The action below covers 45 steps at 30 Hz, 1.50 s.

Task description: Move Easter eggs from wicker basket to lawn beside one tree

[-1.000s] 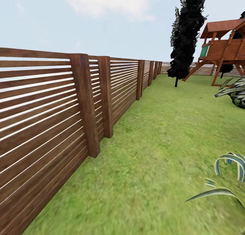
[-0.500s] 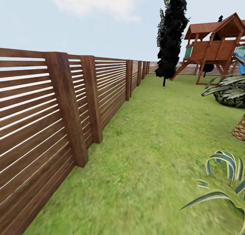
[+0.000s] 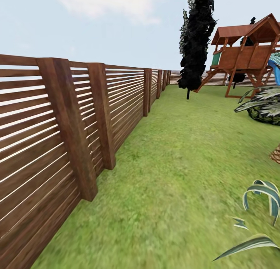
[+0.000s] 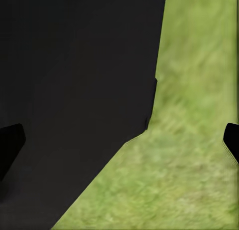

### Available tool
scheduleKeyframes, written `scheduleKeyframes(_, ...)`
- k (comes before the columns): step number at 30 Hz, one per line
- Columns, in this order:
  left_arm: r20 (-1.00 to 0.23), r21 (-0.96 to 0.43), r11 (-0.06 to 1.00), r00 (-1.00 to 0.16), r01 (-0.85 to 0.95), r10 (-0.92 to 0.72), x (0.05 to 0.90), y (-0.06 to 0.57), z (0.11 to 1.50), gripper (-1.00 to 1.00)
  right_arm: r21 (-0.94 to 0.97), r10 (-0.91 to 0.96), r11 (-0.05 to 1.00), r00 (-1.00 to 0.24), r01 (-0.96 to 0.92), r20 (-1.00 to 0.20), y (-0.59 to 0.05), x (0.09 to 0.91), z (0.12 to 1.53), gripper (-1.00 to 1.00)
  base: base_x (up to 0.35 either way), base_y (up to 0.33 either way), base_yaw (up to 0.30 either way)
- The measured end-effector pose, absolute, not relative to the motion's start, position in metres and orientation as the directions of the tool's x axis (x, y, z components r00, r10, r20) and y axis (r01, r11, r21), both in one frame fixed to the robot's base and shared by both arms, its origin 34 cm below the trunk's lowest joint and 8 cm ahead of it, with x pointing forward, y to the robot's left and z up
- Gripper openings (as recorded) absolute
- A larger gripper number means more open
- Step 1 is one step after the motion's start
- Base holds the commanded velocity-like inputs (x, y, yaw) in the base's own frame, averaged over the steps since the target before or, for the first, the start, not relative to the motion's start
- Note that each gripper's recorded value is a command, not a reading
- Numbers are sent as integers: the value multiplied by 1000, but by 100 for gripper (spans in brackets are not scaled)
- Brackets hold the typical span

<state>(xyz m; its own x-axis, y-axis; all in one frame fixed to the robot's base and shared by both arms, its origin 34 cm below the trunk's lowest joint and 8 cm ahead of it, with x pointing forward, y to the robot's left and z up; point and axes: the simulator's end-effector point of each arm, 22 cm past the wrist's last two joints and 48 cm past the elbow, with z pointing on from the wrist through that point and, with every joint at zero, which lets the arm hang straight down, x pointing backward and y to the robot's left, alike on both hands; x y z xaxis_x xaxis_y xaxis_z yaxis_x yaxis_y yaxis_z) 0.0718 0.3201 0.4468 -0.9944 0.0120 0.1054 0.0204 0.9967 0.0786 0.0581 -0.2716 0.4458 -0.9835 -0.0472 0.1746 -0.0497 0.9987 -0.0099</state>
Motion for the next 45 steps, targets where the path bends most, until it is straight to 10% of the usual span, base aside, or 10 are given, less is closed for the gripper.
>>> scheduleKeyframes(45, 105, 79, 997, -994, 20, 12, 72, 320, 447, 100, -15, -47, 999, -983, -50, 175, -272, 58, 446, 100, 334, 0, -41)
